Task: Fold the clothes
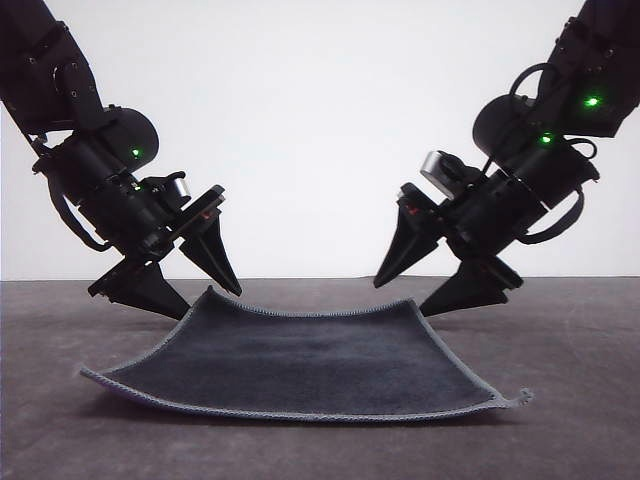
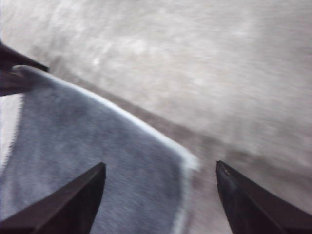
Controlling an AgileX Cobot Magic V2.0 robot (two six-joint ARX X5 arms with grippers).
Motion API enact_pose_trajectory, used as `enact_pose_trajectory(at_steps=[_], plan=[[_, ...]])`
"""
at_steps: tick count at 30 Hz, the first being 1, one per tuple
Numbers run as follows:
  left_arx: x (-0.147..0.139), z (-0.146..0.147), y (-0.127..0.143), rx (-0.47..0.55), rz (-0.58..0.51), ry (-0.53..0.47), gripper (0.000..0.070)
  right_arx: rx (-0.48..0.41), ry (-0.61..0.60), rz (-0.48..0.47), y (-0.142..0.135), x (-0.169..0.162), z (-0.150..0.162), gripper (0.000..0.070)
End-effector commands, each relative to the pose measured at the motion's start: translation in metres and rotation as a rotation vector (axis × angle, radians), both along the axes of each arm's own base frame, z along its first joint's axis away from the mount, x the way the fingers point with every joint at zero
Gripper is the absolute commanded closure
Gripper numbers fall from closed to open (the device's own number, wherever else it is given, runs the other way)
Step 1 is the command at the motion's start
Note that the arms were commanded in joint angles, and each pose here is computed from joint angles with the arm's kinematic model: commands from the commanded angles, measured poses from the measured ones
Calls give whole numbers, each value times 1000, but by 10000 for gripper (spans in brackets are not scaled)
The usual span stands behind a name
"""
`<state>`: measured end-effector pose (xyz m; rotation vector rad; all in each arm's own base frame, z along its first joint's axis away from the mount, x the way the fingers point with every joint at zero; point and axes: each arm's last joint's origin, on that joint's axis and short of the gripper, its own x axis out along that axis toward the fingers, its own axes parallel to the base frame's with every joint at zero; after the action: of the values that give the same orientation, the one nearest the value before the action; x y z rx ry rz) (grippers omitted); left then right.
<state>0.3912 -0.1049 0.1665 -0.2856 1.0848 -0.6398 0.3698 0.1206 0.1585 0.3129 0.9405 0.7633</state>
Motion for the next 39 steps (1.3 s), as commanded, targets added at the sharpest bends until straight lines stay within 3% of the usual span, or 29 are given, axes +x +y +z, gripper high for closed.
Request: enact_pose_trajectory(at_steps=[1, 4, 14, 16, 18, 20, 21, 28, 31, 39], plan=[[4, -4, -6, -2, -22, -1, 305, 3, -12, 18, 7, 4, -2, 251], [3, -4, -9, -2, -30, -1, 305, 0, -14, 27, 11, 3, -2, 315], [3, -4, -10, -3, -33, -5, 309, -50, -11, -10, 7, 3, -4, 327], [3, -4, -10, -3, -33, -5, 315, -54, -8, -11, 7, 3, -4, 360], [3, -4, -10, -3, -33, -4, 415, -55, -4, -10, 7, 2, -4, 479], [3, -4, -10, -3, -33, -5, 625, -56, -1, -9, 7, 2, -4, 637], [3, -4, -10, -2, -33, -6, 699, -57, 1, -9, 7, 2, -5, 692], [2, -5, -10, -7, -39, 12, 696, -56, -3, 13, 6, 1, -5, 700], [-1, -2, -7, -23, -79, 54, 696, -35, 44, 51, 1, 0, -3, 700], [-6, 16, -2, 28, -158, 157, 696, -88, 193, 151, -12, -5, 14, 700]])
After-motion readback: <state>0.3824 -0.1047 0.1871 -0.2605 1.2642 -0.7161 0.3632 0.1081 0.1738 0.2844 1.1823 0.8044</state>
